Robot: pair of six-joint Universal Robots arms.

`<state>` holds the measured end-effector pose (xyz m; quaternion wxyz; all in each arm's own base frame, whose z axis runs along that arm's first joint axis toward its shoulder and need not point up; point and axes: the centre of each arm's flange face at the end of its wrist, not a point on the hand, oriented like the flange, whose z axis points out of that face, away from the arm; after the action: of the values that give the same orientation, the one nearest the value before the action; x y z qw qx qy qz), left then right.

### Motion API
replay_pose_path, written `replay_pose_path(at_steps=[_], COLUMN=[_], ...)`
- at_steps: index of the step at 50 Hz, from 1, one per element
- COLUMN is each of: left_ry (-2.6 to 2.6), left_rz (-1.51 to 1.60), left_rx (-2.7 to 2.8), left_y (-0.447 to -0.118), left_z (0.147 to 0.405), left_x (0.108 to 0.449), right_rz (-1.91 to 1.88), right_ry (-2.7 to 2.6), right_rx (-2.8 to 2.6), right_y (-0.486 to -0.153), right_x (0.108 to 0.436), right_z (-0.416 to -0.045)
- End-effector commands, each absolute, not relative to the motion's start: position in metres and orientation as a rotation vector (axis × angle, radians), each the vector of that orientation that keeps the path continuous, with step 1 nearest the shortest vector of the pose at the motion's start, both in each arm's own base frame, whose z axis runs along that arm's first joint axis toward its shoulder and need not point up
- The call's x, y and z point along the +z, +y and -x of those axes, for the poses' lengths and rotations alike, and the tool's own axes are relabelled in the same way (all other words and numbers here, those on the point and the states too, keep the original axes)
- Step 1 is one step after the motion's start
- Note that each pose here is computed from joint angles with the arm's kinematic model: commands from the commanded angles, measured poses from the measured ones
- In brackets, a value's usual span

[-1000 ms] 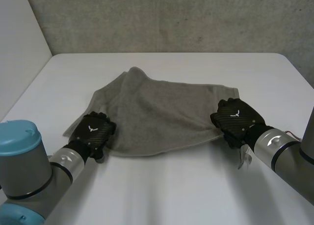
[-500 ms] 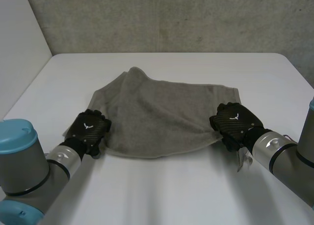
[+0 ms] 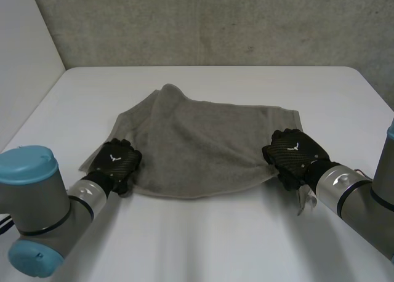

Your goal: Fold the towel.

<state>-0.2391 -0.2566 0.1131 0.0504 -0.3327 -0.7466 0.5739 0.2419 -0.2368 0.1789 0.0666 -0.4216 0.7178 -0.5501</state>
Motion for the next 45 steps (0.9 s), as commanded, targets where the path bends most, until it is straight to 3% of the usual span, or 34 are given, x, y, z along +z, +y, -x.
replay_pose_path(at_steps=[1,12,23,25,33,38,45], left_ry=[-2.277,-2.232,-2.086,-2.05,-1.949,-1.93,-1.999], left_rz=[1.028,1.013,0.944,0.93,0.911,0.904,0.907], left_rx=[1.753,1.84,2.064,2.114,2.226,2.257,2.204], left_y=[-0.264,-0.267,-0.249,-0.237,-0.196,-0.18,-0.181], left_z=[0.24,0.241,0.231,0.226,0.213,0.206,0.202], left_x=[0.11,0.131,0.212,0.239,0.296,0.31,0.303], right_rz=[1.264,1.226,1.305,1.33,1.386,1.407,1.429], right_ry=[2.174,2.232,2.233,2.232,2.158,2.11,2.129], right_rx=[-1.67,-1.656,-1.667,-1.679,-1.752,-1.74,-1.719], right_y=[-0.24,-0.242,-0.225,-0.222,-0.197,-0.189,-0.199], right_x=[0.18,0.198,0.243,0.25,0.294,0.302,0.298], right_z=[-0.24,-0.224,-0.205,-0.202,-0.2,-0.202,-0.197])
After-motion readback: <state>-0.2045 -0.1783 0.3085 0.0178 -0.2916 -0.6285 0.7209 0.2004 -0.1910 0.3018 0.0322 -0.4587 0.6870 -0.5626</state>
